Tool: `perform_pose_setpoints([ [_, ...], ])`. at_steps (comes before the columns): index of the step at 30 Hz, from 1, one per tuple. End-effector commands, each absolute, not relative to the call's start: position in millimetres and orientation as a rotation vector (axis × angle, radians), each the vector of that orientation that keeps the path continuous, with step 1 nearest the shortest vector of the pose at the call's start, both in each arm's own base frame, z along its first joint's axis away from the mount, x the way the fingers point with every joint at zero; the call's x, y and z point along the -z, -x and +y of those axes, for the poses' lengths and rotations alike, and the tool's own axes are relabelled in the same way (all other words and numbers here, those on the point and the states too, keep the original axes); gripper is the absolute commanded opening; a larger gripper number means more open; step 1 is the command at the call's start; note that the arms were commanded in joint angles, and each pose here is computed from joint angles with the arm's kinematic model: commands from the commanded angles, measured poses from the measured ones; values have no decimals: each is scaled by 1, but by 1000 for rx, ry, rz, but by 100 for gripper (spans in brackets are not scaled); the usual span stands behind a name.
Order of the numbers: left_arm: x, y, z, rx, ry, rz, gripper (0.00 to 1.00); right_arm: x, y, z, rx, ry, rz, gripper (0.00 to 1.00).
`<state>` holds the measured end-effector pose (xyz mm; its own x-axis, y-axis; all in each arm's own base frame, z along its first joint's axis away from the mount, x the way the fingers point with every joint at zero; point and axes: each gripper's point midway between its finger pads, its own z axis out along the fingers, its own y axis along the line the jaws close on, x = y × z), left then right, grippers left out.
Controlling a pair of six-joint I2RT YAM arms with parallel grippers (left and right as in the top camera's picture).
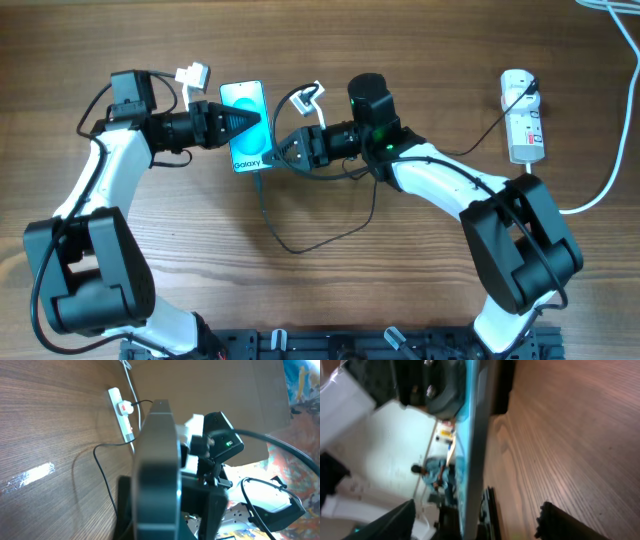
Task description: Plug charger to phone and switch on socket
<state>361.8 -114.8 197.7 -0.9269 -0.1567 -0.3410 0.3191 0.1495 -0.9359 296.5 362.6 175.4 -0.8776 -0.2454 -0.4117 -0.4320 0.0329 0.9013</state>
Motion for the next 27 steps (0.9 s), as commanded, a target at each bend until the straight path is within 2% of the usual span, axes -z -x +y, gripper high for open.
perform_pose_setpoints([
  [1,-205,-358,-116,1840,-198,2039,4,-190,-276,362,-2038,915,2030,63],
  [2,-205,-358,-116,1840,-198,2039,4,-190,-272,365,-2042,926,2030,53],
  [3,-205,-358,-116,1840,-198,2039,4,-190,-269,367,-2047,938,2030,51],
  [6,-205,-358,-116,1840,-198,2039,4,-188,-256,379,-2049,973,2034,52],
  [11,-205,-358,-116,1841,-198,2039,4,-164,-268,385,-1924,810,2196,52],
  [19,-205,-358,-116,1841,-198,2039,4,-159,-258,389,-1909,873,2185,52],
  [21,-205,-358,-116,1841,-198,2039,4,-161,-263,387,-1902,871,2167,56],
  [27,-205,-358,-116,1841,-197,2039,4,-196,-299,350,-1895,752,2101,57],
])
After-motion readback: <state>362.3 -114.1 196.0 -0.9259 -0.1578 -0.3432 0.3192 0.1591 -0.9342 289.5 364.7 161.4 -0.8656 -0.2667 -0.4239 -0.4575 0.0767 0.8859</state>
